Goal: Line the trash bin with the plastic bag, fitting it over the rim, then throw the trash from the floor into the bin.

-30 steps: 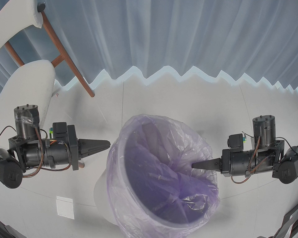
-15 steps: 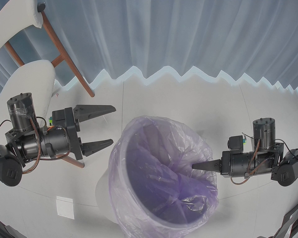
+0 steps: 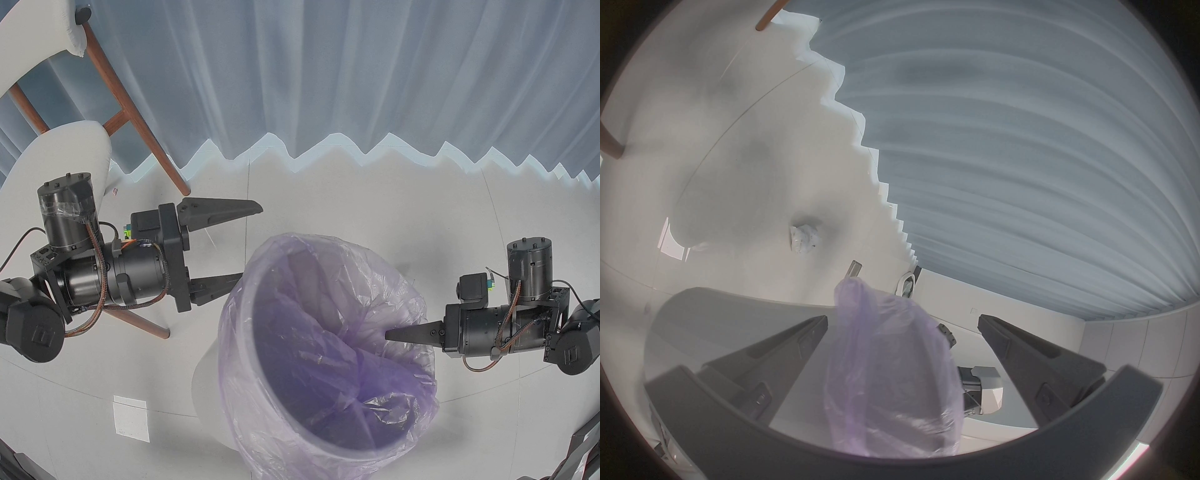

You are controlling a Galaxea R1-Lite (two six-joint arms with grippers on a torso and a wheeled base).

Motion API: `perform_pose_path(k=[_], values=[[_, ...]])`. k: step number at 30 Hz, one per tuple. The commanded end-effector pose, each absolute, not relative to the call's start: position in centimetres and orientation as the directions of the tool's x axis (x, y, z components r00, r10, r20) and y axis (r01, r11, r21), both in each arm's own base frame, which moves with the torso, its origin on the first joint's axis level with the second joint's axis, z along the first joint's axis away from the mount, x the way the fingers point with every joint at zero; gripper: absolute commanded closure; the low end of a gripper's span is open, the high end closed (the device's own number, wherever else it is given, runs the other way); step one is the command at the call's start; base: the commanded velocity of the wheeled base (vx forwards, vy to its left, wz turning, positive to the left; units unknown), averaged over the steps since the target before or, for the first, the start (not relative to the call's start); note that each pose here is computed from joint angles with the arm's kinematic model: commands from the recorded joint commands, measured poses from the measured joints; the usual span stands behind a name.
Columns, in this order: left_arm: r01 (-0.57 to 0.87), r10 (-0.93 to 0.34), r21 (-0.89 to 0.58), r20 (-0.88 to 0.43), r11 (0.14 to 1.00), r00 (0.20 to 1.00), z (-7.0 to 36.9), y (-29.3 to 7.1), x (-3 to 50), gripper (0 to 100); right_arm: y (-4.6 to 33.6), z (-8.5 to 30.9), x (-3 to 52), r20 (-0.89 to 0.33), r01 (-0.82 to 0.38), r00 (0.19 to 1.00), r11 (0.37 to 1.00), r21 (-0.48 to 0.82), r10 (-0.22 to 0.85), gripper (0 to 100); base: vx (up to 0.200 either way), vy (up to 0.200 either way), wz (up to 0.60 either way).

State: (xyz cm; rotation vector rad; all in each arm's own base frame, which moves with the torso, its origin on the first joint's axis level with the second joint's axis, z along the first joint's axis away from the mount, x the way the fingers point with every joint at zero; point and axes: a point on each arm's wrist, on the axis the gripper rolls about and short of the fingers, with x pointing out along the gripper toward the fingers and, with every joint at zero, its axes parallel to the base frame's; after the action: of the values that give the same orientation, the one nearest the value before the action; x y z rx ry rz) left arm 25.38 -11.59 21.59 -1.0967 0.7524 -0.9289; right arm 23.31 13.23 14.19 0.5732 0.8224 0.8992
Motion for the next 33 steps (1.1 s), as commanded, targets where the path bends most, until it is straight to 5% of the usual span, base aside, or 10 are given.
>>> perform_pose_path(k=[1, 2, 3, 15, 33], values=[[0.241, -0.906, -0.956, -0.052, 0.166, 0.42, 21.7, -12.1, 25.9, 0, 13.3, 13.9, 23.4, -0.382, -0.443, 0.358, 0.515, 0.734, 0.852, 100, 0.0, 0.0, 0.0], [0.241, -0.906, -0.956, -0.052, 0.166, 0.42, 21.7, -12.1, 25.9, 0, 13.3, 13.9, 23.4, -0.382, -0.443, 0.359, 0.515, 0.734, 0.852, 100, 0.0, 0.0, 0.0], [0.242, -0.907, -0.956, -0.05, 0.165, 0.419, 21.7, -12.1, 25.8, 100, 13.3, 14.0, 23.4, -0.381, -0.444, 0.358, 0.514, 0.734, 0.853, 100, 0.0, 0.0, 0.0], [0.218, -0.906, -0.961, -0.064, 0.168, 0.418, 21.2, -12.1, 25.8, 100, 13.3, 14.1, 23.4, -0.375, -0.451, 0.362, 0.513, 0.731, 0.853, 100, 0.0, 0.0, 0.0], [0.114, -0.839, -0.951, -0.193, 0.287, 0.509, 16.3, -8.0, 26.4, 100, 13.3, 14.9, 23.6, -0.308, -0.471, 0.39, 0.476, 0.743, 0.868, 100, 0.0, 0.0, 0.0]])
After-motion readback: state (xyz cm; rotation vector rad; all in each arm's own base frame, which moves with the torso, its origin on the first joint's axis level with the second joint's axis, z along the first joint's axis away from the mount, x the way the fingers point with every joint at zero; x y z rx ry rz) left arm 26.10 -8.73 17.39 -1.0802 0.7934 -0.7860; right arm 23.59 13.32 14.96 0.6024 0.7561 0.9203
